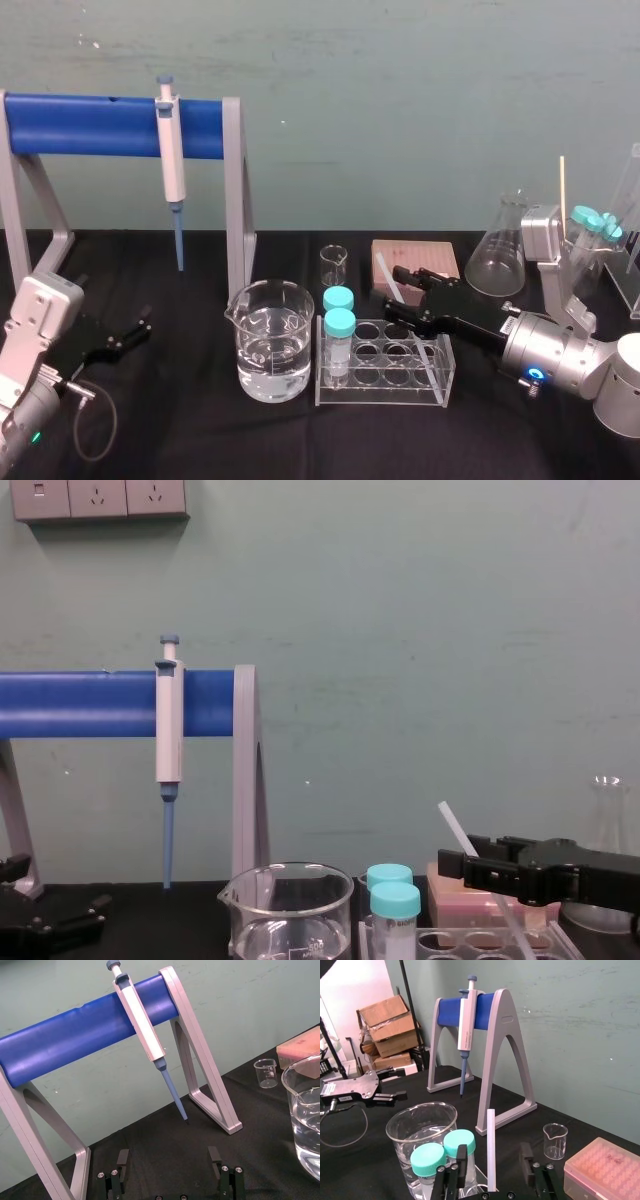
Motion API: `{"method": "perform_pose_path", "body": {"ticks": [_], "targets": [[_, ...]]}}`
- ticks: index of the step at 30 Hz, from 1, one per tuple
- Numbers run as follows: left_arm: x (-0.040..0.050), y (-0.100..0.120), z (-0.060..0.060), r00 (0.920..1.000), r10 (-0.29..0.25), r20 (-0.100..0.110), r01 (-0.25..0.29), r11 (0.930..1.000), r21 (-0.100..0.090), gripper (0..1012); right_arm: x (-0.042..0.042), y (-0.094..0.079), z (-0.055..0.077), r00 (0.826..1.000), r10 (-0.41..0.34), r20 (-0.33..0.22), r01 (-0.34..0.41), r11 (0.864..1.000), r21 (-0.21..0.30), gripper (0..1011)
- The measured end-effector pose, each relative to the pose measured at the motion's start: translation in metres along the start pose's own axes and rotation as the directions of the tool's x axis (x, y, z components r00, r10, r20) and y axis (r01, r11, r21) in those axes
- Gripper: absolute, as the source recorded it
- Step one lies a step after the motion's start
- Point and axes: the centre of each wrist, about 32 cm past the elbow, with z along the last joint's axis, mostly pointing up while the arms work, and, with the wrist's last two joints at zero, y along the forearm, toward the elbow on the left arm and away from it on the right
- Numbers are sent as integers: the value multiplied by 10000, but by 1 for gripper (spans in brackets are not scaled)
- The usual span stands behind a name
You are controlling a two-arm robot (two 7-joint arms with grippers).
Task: Pick up the stirring rod with one hand, then place it down.
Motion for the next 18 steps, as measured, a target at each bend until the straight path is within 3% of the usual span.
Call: {"method": "perform_pose_path", "body": {"ticks": [6,11,18], "targets": [[0,0,0,10000,0,0,0,10000,0,1000,0,0,0,10000,0,5,0,10000,5,494],[0,0,0,10000,0,1,0,10000,0,1000,0,0,0,10000,-1,8,1,10000,10,289],[0,0,0,10000,0,0,0,10000,0,1000,0,0,0,10000,1,12,-1,10000,13,119]]}}
